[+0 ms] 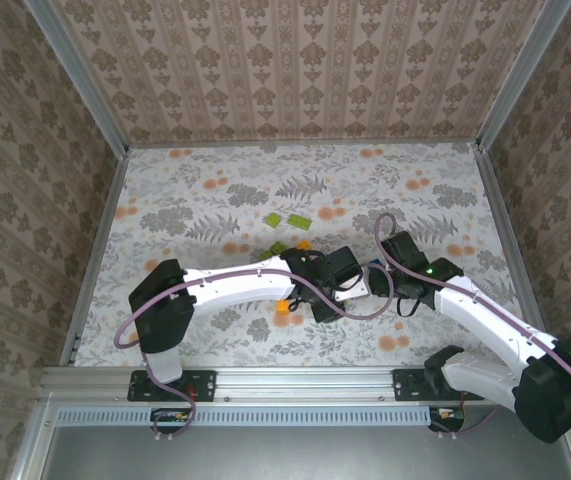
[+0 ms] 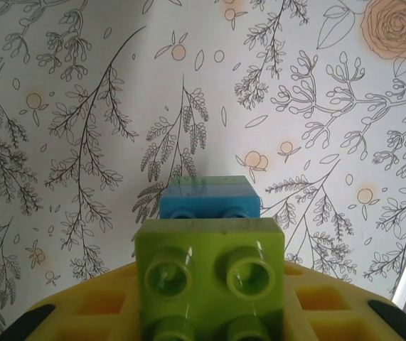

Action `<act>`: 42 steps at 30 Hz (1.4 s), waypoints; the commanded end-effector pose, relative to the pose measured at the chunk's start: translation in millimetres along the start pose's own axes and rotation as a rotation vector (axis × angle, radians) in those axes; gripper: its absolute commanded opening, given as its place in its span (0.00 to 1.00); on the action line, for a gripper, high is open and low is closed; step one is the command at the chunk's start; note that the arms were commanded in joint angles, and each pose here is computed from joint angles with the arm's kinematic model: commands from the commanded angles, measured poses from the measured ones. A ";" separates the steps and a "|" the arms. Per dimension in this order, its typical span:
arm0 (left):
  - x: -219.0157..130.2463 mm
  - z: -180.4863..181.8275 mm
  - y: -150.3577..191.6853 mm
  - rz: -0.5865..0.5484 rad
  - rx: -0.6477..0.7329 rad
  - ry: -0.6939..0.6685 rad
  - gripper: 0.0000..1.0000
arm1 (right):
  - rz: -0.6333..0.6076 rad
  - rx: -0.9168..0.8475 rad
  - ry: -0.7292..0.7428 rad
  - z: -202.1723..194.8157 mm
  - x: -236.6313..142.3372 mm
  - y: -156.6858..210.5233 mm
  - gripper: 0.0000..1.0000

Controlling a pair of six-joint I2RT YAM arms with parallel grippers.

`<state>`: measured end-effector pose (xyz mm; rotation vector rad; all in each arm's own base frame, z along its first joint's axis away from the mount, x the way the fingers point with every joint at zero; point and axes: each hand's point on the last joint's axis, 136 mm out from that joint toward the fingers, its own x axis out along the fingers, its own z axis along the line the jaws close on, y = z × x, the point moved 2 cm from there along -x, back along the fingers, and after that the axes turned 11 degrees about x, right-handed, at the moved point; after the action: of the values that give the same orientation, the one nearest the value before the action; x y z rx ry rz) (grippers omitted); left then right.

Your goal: Assemble a carrot with lego

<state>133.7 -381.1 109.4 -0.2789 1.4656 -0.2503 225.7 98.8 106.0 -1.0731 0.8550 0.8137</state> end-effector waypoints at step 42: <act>-14.0 -8.8 2.5 -0.108 0.115 0.023 1.00 | 0.019 -0.020 -0.018 1.0 0.9 4.2 0.24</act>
<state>124.3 -372.8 103.1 -0.2350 1.4814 -0.3663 225.3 100.1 105.9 -1.0803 0.8472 0.8291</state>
